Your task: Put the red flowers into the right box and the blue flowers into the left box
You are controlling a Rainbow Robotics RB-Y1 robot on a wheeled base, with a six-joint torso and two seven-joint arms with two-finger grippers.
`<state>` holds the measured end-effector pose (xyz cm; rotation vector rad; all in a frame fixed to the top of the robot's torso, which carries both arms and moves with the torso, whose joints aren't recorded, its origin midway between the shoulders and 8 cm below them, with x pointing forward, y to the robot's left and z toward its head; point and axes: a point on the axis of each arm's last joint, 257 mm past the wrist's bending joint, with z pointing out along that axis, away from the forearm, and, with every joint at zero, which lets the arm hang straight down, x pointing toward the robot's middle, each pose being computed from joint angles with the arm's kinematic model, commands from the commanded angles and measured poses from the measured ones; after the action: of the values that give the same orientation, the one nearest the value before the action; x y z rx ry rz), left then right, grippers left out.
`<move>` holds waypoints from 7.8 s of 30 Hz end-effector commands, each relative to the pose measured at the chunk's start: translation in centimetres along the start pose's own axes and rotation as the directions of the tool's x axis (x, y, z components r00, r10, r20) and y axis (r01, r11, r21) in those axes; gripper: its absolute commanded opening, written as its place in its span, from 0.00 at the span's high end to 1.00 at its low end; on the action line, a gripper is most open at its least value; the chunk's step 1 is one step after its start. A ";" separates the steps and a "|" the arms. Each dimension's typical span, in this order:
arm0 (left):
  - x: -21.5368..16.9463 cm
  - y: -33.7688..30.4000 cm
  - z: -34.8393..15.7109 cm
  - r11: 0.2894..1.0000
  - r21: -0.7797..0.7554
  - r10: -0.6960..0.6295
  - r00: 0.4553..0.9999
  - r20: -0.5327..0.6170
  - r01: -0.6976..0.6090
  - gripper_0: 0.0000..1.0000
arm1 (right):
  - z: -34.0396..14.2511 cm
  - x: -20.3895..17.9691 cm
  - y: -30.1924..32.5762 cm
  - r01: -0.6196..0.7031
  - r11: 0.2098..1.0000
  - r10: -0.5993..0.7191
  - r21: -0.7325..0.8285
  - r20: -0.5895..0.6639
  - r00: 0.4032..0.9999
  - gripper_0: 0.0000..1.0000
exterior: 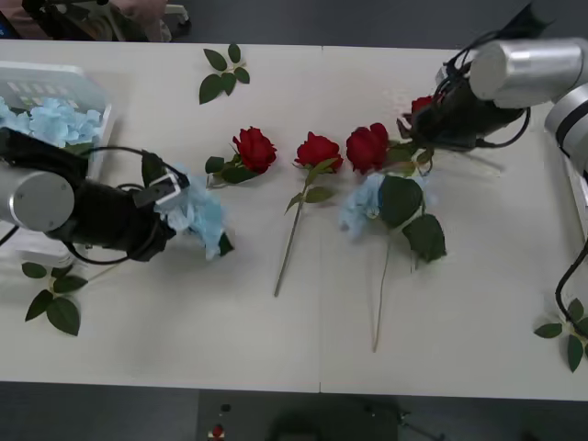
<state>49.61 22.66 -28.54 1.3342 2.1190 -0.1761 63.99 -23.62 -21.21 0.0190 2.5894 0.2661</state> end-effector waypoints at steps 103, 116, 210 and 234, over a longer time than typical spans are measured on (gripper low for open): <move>-14.9 10.4 6.4 0.978 -0.175 -0.077 0.980 0.182 0.110 1.00 | 1.6 2.6 -14.5 -0.216 0.964 0.207 0.153 0.071 0.976 1.00; -33.0 3.8 -5.2 0.827 0.388 -0.562 0.583 0.587 0.407 1.00 | -16.1 -5.1 -19.1 -0.010 0.978 0.005 0.207 0.027 1.000 1.00; -46.4 -2.7 -12.3 0.917 0.294 -0.375 0.333 0.866 0.268 1.00 | -12.9 4.5 20.5 0.445 0.690 0.072 -0.570 0.667 0.741 0.25; -45.5 -1.9 -11.5 0.901 0.307 -0.401 0.317 0.860 0.307 0.00 | -11.4 4.5 24.1 0.442 0.667 0.078 -0.600 0.646 0.759 1.00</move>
<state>56.51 -8.84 4.49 0.4692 1.3855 -1.0208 53.09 -2.03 -11.29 -0.3643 1.6809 1.0448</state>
